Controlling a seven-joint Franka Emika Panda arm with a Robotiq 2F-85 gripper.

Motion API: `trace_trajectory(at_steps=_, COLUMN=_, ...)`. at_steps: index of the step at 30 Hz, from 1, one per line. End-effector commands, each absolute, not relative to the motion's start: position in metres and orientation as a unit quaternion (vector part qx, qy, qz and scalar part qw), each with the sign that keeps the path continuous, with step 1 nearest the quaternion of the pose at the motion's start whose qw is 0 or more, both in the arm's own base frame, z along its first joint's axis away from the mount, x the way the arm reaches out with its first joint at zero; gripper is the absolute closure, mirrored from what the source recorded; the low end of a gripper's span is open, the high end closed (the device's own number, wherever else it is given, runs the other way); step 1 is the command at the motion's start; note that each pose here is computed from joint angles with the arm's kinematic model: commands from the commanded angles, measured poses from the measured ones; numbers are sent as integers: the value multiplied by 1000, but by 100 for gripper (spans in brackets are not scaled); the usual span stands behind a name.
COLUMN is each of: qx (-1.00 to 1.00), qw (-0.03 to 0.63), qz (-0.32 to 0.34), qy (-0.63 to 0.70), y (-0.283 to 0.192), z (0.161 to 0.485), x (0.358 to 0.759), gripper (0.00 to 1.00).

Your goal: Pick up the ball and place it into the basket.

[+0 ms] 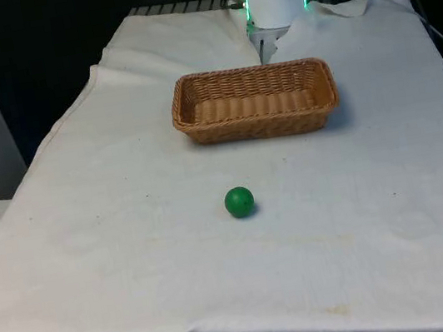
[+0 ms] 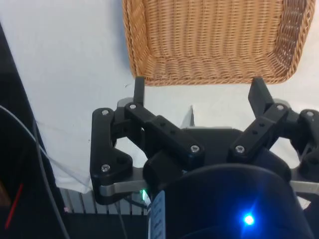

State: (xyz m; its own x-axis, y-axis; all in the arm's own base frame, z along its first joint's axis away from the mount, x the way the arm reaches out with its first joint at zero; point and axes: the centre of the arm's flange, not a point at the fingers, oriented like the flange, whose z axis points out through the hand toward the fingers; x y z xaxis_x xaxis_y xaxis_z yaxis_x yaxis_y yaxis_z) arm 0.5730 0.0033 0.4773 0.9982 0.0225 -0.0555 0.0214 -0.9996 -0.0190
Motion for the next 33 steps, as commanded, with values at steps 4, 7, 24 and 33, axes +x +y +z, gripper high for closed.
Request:
trace_trajectory(at_steps=4, qx=-1000, qw=9, qz=28, qy=-12, y=4, z=476, x=582, gripper=0)
trace_trajectory(at_steps=7, qx=-1000, qw=7, qz=26, qy=-14, y=4, z=476, x=588, gripper=0)
trace_trajectory(at_steps=24, qx=-1000, qw=1, qz=14, qy=-19, y=-2, z=472, x=623, gripper=0)
trace_trajectory(at_steps=33, qx=-1000, qw=7, qz=6, qy=-22, y=-17, z=468, x=637, gripper=0)
